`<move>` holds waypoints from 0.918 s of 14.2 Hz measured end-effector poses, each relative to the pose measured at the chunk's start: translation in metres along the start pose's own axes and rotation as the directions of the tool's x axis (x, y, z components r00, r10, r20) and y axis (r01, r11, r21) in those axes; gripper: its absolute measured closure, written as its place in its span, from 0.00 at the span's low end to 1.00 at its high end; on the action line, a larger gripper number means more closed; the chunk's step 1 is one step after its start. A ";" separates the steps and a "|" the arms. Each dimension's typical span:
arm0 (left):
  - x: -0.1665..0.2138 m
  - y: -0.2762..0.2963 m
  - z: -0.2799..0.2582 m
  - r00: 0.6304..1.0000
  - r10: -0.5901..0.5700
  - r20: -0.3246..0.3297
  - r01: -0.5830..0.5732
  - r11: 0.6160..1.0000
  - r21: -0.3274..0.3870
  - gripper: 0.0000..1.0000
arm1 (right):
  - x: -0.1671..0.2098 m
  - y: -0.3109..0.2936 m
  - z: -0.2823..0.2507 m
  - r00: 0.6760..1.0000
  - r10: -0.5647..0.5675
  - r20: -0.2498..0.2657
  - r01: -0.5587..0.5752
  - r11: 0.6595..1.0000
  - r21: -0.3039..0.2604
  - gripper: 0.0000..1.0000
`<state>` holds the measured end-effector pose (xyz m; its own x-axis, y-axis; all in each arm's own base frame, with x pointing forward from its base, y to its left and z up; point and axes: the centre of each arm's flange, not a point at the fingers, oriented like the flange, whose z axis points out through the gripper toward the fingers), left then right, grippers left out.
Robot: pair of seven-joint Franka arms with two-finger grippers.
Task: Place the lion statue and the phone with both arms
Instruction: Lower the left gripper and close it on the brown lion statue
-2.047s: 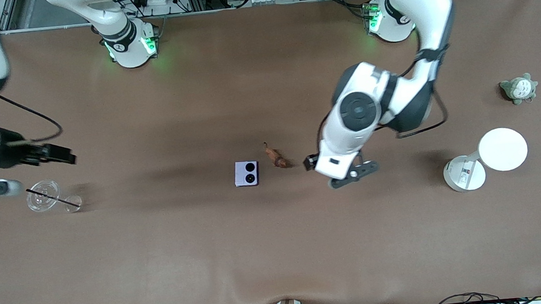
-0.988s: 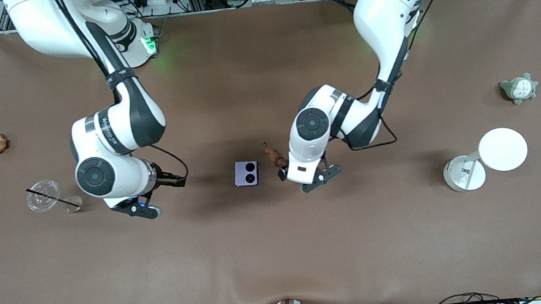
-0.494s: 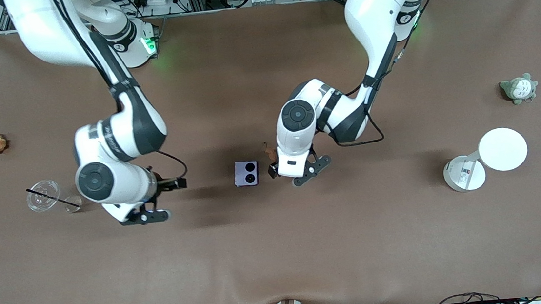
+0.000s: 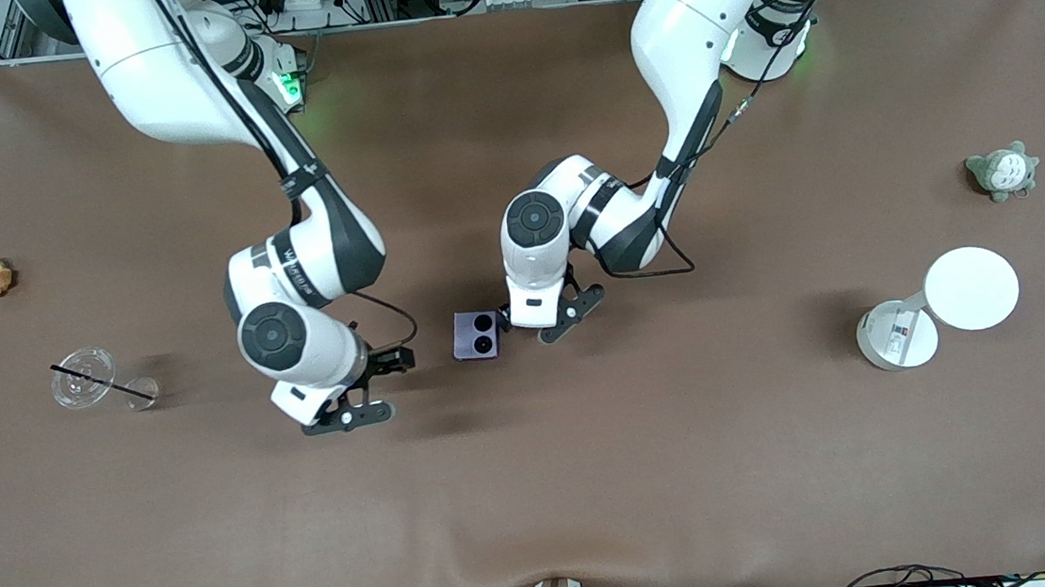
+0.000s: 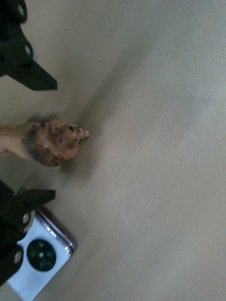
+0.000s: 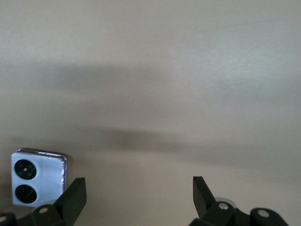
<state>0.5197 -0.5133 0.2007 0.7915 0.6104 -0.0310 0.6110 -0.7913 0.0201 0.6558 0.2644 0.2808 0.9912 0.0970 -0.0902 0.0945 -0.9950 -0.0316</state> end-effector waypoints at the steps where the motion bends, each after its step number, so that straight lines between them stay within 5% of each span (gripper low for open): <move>1: 0.002 -0.001 0.004 1.000 -0.002 -0.001 0.002 1.000 0.005 0.23 | 0.000 0.001 0.000 1.000 0.000 0.000 0.000 1.000 0.000 0.00; 5: 0.008 0.000 0.003 0.999 0.053 -0.006 -0.053 0.999 -0.003 0.64 | -0.005 -0.014 0.003 1.000 -0.018 0.005 0.018 1.000 0.002 0.00; 8: 0.033 0.003 -0.014 0.987 0.159 -0.028 -0.160 0.987 -0.030 0.64 | -0.005 -0.017 0.008 1.000 -0.021 -0.001 0.021 1.000 0.004 0.00; 13: 0.127 -0.022 -0.056 0.950 0.310 -0.042 -0.311 0.950 -0.003 0.64 | -0.017 -0.060 0.029 0.999 0.047 -0.020 -0.047 0.999 0.008 0.00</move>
<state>0.6079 -0.4163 0.2526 0.9418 0.3355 0.0188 0.3349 -0.9417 0.0315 0.6311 0.3232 0.2555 0.9962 0.0495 -0.0712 0.0471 -0.9983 -0.0351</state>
